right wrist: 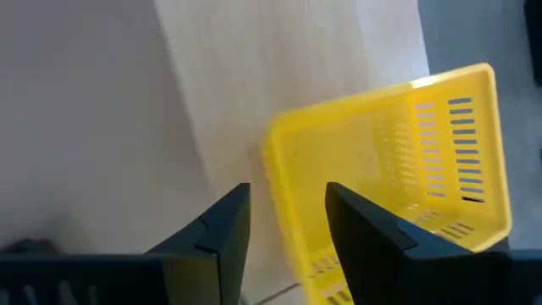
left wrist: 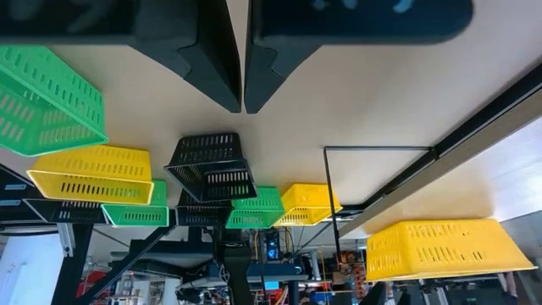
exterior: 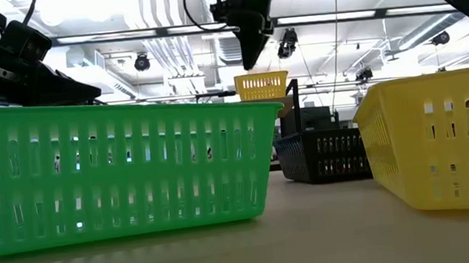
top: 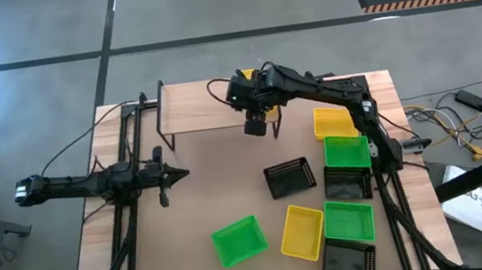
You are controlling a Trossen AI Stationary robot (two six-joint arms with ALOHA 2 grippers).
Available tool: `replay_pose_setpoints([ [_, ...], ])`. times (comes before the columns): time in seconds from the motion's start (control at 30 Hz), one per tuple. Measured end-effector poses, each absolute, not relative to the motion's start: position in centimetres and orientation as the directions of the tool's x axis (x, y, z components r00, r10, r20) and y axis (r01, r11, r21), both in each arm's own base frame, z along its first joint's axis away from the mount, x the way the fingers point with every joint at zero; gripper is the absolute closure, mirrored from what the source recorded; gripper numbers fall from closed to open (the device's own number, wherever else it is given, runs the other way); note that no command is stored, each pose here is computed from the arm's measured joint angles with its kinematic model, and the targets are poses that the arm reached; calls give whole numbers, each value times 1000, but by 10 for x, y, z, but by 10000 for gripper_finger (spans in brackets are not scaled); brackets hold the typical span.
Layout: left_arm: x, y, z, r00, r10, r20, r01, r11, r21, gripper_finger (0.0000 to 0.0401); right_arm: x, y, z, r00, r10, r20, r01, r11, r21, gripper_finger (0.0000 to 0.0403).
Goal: Stack baskets on shelf by color
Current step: Put the top left black bin on the shelf
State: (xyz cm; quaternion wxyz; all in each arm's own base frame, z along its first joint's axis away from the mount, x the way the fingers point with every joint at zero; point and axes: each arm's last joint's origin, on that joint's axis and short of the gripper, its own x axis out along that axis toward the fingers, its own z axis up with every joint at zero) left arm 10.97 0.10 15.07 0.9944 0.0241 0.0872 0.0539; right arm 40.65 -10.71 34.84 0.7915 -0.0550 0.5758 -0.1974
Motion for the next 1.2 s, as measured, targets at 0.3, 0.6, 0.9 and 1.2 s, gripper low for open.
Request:
replay_pose_setpoints([
  [0.3,110,1,151,979,111,-171,-103,993,57,399,406,13,334,336,-334,-881,166,941,-294,308],
  [0.6,110,1,151,979,111,-171,-103,993,57,399,375,92,290,351,-323,-879,503,857,-115,327],
  [0.9,110,1,150,979,111,-173,-103,993,57,399,385,72,242,233,-268,-935,720,694,-20,229],
  [1.2,110,1,150,978,111,-177,-103,993,58,399,401,55,198,107,-186,-977,755,655,-42,199],
])
